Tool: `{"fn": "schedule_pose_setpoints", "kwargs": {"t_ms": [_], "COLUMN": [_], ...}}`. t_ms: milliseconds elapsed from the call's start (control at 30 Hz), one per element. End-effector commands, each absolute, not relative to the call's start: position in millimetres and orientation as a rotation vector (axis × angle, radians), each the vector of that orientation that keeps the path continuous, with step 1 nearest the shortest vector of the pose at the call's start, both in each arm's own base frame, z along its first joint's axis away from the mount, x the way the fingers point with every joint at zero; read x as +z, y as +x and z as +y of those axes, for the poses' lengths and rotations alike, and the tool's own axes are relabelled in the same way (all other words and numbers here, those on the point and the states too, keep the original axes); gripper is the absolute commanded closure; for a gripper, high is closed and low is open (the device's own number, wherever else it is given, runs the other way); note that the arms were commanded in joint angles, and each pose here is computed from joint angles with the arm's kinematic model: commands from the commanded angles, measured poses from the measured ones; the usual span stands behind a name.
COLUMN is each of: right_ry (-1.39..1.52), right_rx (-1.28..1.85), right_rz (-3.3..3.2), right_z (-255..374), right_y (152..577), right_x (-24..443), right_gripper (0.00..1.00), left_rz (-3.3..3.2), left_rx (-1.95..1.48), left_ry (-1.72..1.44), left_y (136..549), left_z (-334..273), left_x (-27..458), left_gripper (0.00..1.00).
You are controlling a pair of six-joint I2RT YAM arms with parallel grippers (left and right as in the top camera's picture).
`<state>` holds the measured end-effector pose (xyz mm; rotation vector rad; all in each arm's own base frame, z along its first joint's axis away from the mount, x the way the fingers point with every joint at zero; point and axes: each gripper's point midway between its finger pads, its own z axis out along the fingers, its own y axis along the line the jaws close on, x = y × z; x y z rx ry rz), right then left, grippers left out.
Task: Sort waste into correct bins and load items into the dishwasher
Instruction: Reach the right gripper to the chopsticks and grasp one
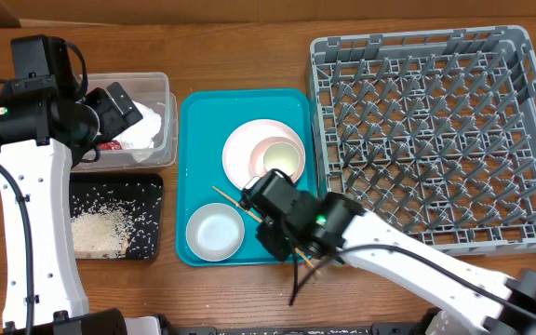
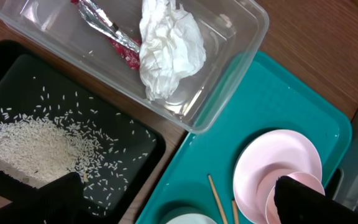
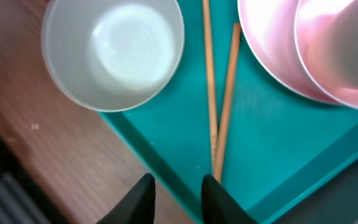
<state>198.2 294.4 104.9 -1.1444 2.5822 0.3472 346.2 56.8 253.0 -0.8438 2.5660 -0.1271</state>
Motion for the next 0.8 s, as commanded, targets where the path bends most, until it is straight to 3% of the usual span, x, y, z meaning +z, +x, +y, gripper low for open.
{"fn": "schedule_pose_setpoints", "kwargs": {"t_ms": [0,300,767], "right_ry": [-1.145,-1.148,-1.137], "right_rx": [0.253,0.082,0.083], "right_rz": [2.617,2.662,2.648], "right_z": [292,291,285], "right_y": [206,223,221], "right_x": [80,28,10], "right_gripper": [0.74,0.74,0.75], "left_rz": [2.566,2.567,2.567], "left_rx": [-0.112,-0.112,-0.113], "left_ry": [-0.827,-0.825,-0.825], "left_y": [347,347,347], "left_z": [57,56,56], "left_x": [255,255,255], "left_gripper": [0.00,0.00,0.00]}}
